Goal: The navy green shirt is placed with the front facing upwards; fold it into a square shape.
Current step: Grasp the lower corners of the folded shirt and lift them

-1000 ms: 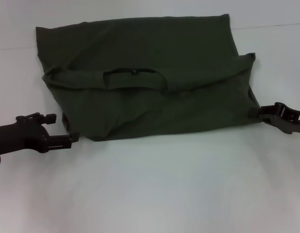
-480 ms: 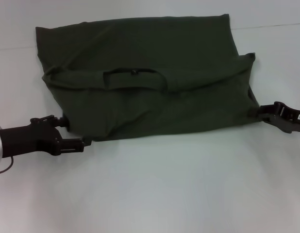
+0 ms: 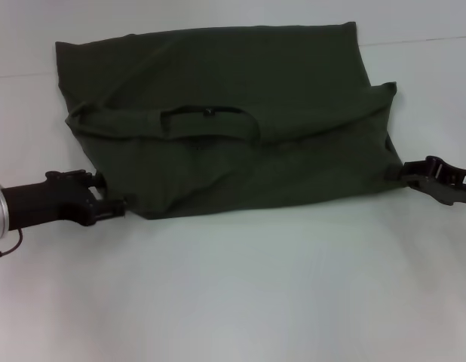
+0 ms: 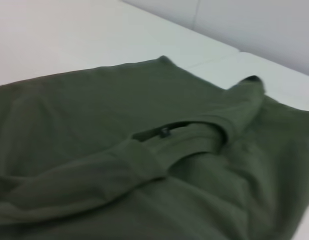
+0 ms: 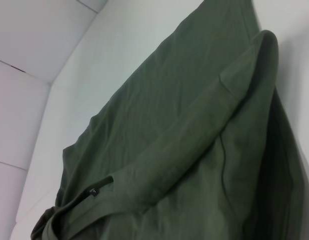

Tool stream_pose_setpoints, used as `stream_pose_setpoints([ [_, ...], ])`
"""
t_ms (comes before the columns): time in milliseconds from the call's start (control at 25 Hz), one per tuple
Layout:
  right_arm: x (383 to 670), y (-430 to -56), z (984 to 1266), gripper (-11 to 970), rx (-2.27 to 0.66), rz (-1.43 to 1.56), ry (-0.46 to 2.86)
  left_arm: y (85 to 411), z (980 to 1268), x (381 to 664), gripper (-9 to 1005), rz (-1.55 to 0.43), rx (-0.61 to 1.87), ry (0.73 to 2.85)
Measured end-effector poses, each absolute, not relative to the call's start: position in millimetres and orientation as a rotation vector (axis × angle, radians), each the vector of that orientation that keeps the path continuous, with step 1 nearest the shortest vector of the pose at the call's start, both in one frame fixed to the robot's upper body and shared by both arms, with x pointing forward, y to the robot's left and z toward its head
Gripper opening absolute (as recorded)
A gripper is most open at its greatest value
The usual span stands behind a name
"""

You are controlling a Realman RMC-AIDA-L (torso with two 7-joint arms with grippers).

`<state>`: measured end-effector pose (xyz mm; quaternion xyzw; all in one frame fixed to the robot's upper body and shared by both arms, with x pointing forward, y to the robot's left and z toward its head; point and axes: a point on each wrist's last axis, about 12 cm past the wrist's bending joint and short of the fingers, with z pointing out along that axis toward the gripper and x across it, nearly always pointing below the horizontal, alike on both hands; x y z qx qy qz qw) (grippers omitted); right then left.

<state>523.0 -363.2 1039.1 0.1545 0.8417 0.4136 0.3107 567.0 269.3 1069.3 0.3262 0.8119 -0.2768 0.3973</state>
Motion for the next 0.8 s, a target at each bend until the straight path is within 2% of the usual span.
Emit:
stream_pose_setpoints([
  [800,514.4,-369.1,1035.0,46,0.429,1.076,2.206,278.6,1067.9,569.9,133,-0.652,0.758,2.071],
])
